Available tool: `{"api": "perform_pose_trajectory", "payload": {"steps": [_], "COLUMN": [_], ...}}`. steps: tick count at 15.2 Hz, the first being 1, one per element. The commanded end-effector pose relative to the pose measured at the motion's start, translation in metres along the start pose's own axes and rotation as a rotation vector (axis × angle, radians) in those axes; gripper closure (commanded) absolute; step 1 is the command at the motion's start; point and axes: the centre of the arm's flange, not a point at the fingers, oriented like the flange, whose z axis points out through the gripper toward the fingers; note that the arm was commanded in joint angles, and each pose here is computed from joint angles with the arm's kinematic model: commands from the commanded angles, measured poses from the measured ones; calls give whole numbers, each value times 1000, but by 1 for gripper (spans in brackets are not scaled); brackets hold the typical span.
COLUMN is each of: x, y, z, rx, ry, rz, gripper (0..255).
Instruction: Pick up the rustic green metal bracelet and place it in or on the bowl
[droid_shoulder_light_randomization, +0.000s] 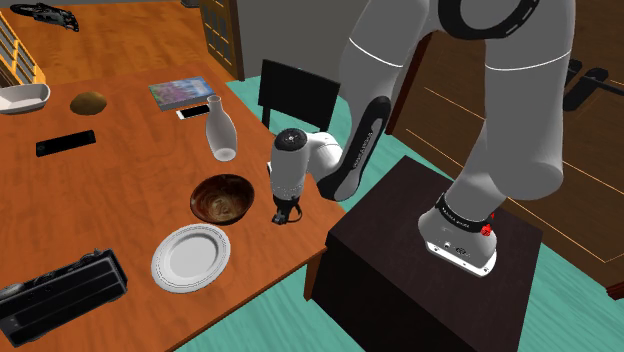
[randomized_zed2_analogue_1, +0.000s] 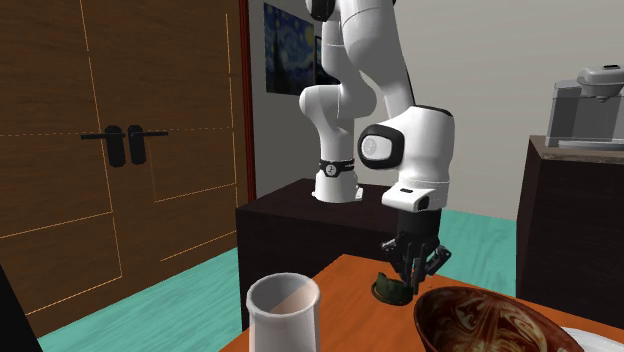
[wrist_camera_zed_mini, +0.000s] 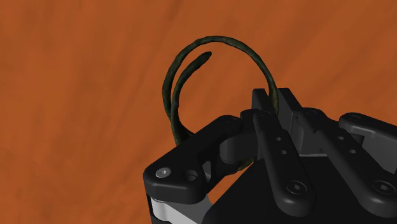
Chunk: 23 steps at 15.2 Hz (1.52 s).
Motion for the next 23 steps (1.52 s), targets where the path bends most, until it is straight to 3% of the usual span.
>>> {"api": "perform_pose_trajectory", "payload": {"steps": [1,23], "x": [1,7], "y": [1,7], "z": [-11,-126], "rx": [0,0], "ry": [0,0], "rz": [0,0], "gripper": [255,255]}}
